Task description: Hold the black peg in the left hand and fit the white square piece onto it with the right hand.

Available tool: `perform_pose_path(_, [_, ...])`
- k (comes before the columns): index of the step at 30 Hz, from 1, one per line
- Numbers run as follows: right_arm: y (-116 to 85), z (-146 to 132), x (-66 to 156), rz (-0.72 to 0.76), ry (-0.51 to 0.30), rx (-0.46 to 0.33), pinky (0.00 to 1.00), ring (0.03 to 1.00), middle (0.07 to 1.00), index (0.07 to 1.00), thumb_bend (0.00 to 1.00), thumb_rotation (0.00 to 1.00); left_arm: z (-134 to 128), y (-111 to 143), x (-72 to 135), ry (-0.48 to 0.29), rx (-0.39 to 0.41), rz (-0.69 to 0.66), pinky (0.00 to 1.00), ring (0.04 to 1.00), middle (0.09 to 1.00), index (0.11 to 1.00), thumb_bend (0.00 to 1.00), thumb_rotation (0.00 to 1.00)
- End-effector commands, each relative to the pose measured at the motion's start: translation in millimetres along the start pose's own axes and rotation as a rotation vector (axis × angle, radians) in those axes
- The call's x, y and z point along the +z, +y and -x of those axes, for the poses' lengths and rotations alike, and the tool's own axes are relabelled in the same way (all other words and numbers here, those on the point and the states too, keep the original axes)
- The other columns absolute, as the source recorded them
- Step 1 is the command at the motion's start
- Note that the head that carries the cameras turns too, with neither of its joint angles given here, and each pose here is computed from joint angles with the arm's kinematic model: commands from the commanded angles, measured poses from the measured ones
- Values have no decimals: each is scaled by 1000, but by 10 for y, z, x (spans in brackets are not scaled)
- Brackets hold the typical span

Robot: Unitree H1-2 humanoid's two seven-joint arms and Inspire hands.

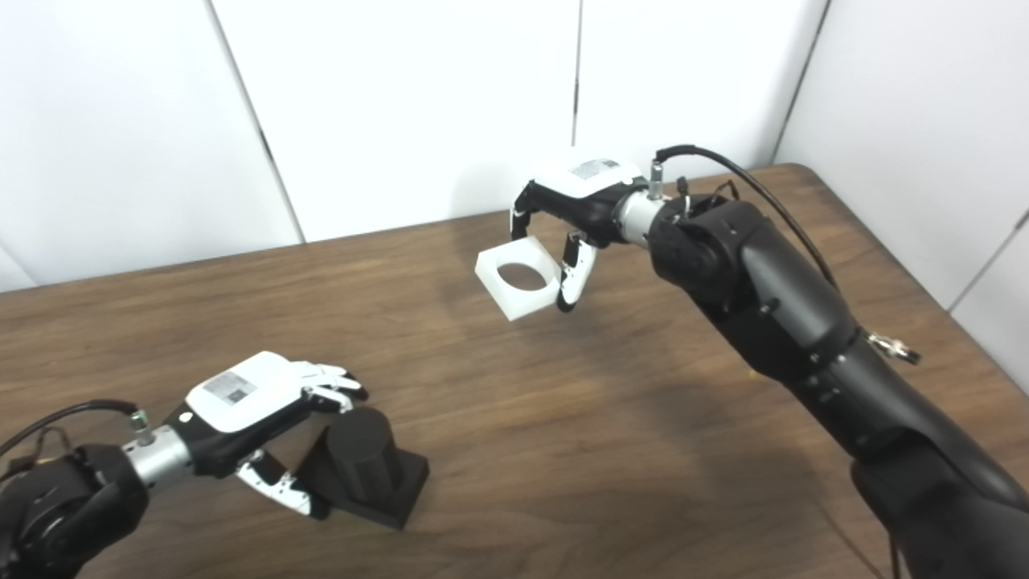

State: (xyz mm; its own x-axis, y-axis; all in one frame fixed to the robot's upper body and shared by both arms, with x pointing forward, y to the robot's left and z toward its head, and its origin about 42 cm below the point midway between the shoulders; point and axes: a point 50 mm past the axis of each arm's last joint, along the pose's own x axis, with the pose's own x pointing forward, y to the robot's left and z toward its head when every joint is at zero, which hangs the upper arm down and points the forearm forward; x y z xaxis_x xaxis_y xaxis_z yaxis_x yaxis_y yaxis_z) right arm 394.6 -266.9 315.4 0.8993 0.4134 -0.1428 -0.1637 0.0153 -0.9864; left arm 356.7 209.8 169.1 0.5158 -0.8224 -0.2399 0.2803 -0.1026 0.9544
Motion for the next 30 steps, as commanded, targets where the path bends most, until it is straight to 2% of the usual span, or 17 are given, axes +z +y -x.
perform_pose_path(1, [-333,74,58,38,-39,-77,776,788,726,478,521,130,-15,-331,45,6,-148,-18,793,873,822,491,524,59])
perform_pose_path(9, [-425,186,290,-3,-143,-76,773,794,725,479,520,128,-130,-302,88,18,-152,-16,794,888,828,492,524,62])
perform_pose_path(12, [-414,208,397,9,-197,-76,732,783,722,479,520,130,-168,-287,100,24,-161,-27,810,892,833,492,524,63])
perform_pose_path(21, [-294,336,643,-38,-281,-44,779,784,720,477,521,131,-237,-241,133,33,-170,-24,815,890,840,493,524,65])
perform_pose_path(30, [-174,418,898,-63,-377,-33,776,775,715,477,521,133,-268,-226,145,36,-177,-23,821,894,848,493,522,66])
